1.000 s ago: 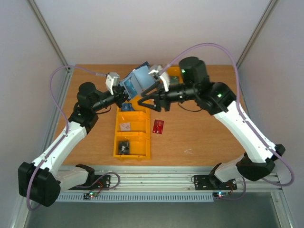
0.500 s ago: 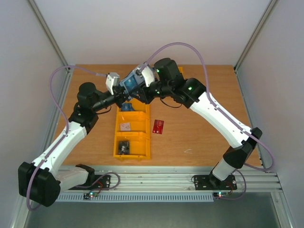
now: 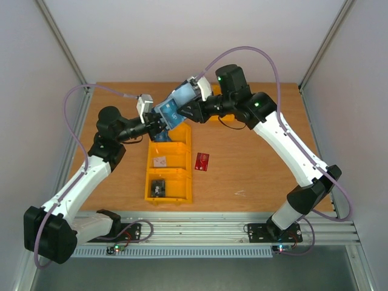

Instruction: Take the credit cards out of the card holder

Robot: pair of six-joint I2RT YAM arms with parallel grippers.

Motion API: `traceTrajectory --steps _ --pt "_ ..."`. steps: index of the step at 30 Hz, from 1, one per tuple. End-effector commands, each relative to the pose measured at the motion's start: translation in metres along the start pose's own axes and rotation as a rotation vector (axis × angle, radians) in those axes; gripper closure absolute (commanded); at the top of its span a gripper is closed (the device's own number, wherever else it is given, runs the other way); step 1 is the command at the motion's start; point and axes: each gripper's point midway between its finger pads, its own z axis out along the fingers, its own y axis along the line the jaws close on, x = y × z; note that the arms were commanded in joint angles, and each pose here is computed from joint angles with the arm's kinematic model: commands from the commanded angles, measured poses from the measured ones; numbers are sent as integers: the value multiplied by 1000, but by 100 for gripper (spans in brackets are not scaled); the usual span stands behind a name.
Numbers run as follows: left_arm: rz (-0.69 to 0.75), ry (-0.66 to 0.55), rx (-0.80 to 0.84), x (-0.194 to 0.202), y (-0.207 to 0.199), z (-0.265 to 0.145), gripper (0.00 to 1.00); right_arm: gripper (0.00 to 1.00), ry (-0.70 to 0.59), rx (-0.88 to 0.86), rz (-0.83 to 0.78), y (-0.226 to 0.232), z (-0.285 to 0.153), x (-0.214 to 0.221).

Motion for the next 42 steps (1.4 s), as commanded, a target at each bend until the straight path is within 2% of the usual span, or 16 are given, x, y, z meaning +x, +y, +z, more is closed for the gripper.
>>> traceTrajectory --steps 1,9,12,16,20,24,26,38,42 --pt "113 -58 162 -21 -35 -3 100 73 5 -197 -36 33 -11 -5" --pt "78 -56 109 -21 -24 0 100 79 23 -419 -52 69 -17 -4" --pt "73 -57 99 -20 -21 0 100 82 38 -415 -64 72 -14 0" --pt "78 -49 122 -18 -26 -1 100 98 44 -362 -54 63 -9 2" --pt "92 -45 153 -17 -33 -3 100 99 23 -322 -52 55 -12 -2" --pt "113 -52 201 -19 -44 -6 80 99 -36 -309 -21 44 -30 -11" --pt "124 -58 225 -21 -49 -8 73 99 -50 -312 -19 43 -36 -12" --pt "109 -53 288 -24 -57 -8 36 99 -89 -289 10 28 -57 -13" --pt "94 -45 306 -24 -58 -7 28 99 -83 -294 11 29 -57 -13"
